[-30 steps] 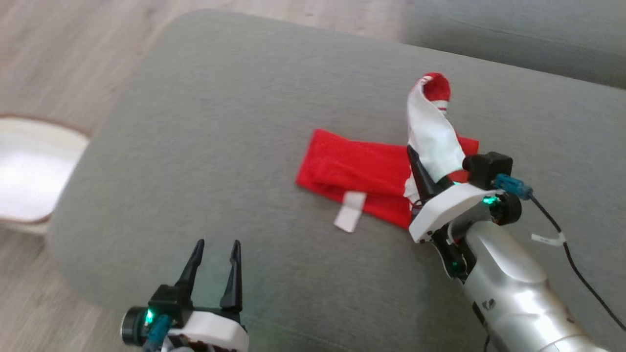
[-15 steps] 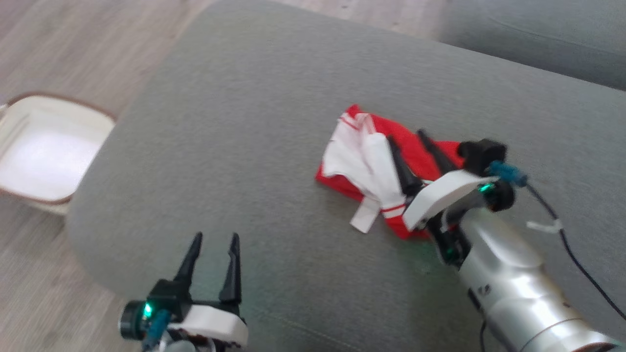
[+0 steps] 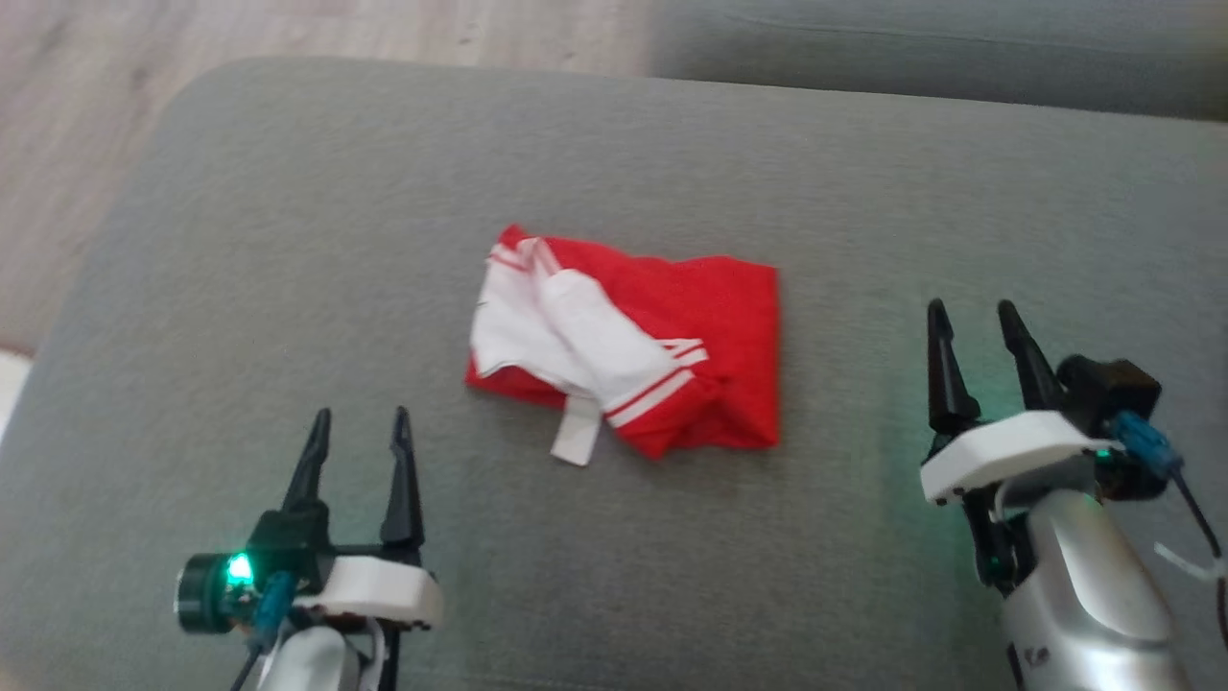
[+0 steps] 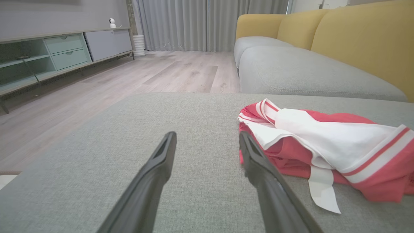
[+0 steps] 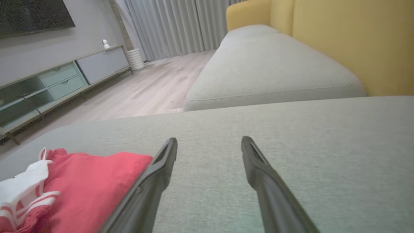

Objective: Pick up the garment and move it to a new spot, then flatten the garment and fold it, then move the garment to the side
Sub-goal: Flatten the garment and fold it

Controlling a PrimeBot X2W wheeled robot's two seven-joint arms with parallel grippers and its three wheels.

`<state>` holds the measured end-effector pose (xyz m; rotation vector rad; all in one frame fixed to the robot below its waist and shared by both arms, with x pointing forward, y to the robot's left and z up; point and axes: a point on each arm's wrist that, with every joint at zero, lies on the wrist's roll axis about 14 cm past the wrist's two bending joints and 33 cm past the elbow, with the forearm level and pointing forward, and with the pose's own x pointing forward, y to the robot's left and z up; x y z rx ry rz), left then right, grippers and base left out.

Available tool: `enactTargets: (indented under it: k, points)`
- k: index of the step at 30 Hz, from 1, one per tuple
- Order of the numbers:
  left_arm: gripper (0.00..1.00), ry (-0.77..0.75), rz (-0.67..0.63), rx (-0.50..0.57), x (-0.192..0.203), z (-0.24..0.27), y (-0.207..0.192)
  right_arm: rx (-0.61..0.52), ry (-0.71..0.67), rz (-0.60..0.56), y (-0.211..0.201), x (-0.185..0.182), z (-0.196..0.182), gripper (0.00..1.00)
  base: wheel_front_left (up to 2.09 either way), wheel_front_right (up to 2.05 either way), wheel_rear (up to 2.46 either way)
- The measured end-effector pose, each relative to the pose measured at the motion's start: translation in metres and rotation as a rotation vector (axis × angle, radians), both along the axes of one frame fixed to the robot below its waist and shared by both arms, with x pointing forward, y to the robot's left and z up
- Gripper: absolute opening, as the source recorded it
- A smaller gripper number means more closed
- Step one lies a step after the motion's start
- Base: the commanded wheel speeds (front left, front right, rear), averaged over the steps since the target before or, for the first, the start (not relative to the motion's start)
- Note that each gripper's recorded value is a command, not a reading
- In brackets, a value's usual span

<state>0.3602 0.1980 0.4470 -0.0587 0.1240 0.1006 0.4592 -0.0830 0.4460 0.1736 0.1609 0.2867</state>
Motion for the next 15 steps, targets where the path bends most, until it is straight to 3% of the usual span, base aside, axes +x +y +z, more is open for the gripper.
enactTargets:
  k: [7, 15]
  points:
    - [1.00, 0.012, -0.023, 0.021, 0.007, -0.005, -0.007, -0.033, -0.012, -0.096, -0.043, -0.026, 0.001, 1.00, 0.00, 0.00, 0.00]
    - [1.00, 0.069, -0.021, 0.017, -0.024, -0.023, -0.007, -0.041, 0.018, -0.122, -0.054, -0.064, -0.010, 1.00, 0.00, 0.00, 0.00]
